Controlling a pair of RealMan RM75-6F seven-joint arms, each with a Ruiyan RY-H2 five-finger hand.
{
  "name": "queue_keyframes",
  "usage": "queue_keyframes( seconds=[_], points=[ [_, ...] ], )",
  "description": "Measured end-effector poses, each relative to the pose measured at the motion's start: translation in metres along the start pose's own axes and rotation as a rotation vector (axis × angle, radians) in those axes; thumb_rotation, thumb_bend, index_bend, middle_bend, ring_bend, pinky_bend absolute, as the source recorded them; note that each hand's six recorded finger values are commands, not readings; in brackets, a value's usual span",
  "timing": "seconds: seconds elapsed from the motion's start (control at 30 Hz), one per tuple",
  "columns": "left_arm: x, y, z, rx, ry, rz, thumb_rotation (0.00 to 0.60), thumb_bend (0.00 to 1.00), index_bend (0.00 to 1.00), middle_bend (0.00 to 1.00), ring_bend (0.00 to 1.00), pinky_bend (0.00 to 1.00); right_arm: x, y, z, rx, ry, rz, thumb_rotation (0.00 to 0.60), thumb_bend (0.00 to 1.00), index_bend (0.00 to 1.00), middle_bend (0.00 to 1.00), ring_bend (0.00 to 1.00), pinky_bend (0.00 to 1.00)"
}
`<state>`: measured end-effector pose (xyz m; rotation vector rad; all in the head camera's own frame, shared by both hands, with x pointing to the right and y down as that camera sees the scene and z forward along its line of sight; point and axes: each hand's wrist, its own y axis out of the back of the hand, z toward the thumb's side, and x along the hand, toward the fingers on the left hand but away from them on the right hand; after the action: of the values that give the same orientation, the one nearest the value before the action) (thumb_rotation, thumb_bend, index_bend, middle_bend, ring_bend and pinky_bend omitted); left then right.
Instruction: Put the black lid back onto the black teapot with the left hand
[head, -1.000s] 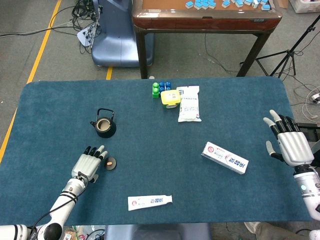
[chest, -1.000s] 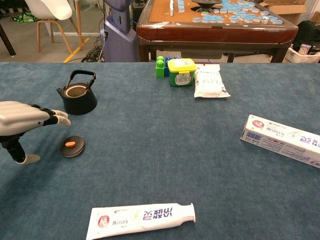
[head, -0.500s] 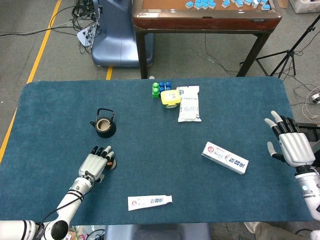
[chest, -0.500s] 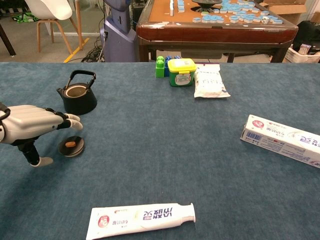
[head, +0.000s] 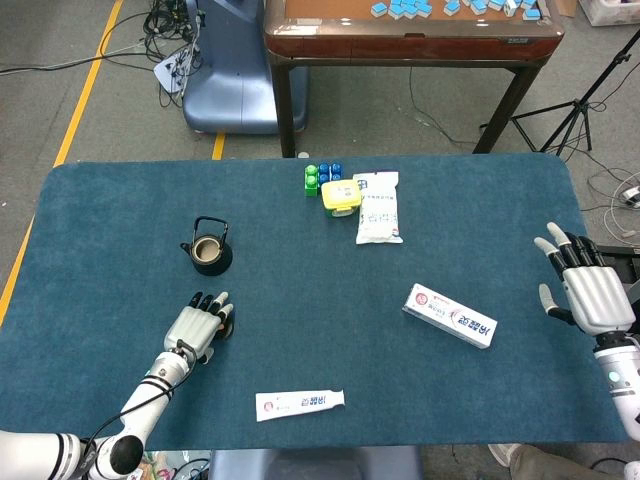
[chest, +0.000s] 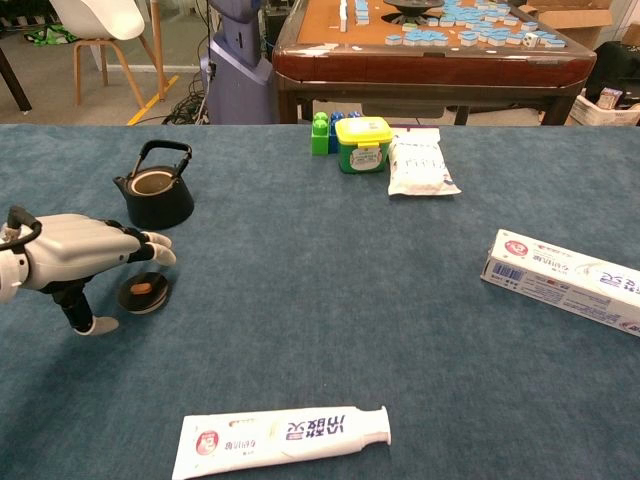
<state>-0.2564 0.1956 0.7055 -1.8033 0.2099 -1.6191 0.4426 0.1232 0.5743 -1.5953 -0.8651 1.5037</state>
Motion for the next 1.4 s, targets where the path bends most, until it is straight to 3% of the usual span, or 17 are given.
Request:
queue_keyframes(
  seconds=[1.4],
  points=[
    [0.010,-0.003,-0.011,0.007,0.019,-0.020,0.600,0.31,0.15,0.00,0.00,0.00,-0.005,-0.007,-0.003,-0.006,-0.008,0.012,0.600,0.52,0.12,0.00,0.00,0.00]
  ],
)
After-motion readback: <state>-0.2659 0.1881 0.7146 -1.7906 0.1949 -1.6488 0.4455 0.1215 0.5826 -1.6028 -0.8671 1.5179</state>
